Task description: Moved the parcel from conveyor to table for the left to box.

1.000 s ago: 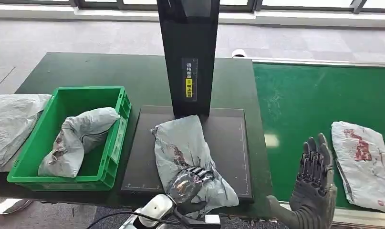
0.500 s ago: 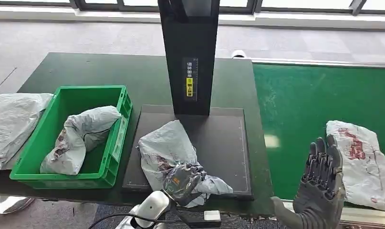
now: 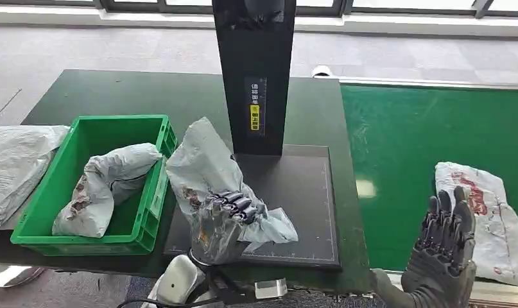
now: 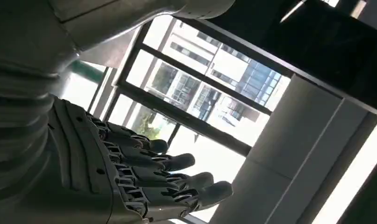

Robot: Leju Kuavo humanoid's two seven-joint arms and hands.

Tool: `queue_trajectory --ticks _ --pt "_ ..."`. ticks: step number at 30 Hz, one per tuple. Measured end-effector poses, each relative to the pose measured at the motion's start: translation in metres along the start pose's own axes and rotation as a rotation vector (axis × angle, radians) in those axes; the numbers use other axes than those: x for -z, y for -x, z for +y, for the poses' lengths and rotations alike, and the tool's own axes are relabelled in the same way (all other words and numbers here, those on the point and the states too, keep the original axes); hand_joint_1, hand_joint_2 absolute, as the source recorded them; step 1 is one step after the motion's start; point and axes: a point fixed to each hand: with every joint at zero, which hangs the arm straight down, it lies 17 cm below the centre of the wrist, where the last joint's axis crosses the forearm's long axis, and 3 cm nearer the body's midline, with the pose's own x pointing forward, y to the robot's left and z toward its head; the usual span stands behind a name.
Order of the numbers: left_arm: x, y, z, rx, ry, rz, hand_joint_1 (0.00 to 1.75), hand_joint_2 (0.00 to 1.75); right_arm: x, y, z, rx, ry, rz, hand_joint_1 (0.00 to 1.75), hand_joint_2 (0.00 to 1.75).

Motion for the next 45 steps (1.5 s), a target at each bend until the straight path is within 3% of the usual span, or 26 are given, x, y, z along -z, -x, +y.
queue_trajectory --ticks 6,11,19,25,31,36,45 --pt "0.019 -0.014 0.074 0.163 -0.168 -0.108 1.75 1.75 0.002 0.002 -0.010 -0.008 0.051 0.008 0.00 1.75" --pt "0.028 -0.001 0.135 0.258 -0.304 -0.076 1.75 1.75 0.000 0.006 -0.017 -0.037 0.082 0.015 0.00 1.75" --pt "0.034 0.056 0.158 0.339 -0.351 0.075 1.75 1.75 -0.004 0.007 -0.022 -0.066 0.092 0.023 0.00 1.75" --pt "0.034 0.112 0.128 0.370 -0.269 0.132 1.75 1.75 -0.011 0.009 -0.026 -0.077 0.097 0.036 0.00 1.75" --pt "0.023 0.204 0.078 0.393 -0.121 0.290 1.75 1.75 -0.013 0.008 -0.017 -0.054 0.055 0.031 0.00 1.75" --pt "0.012 0.234 0.056 0.390 -0.050 0.350 1.75 1.75 -0.014 0.009 -0.015 -0.050 0.042 0.031 0.00 1.75" --pt "-0.040 0.335 0.003 0.403 0.185 0.584 1.75 1.75 -0.009 0.013 -0.002 0.007 -0.019 0.013 0.00 1.75"
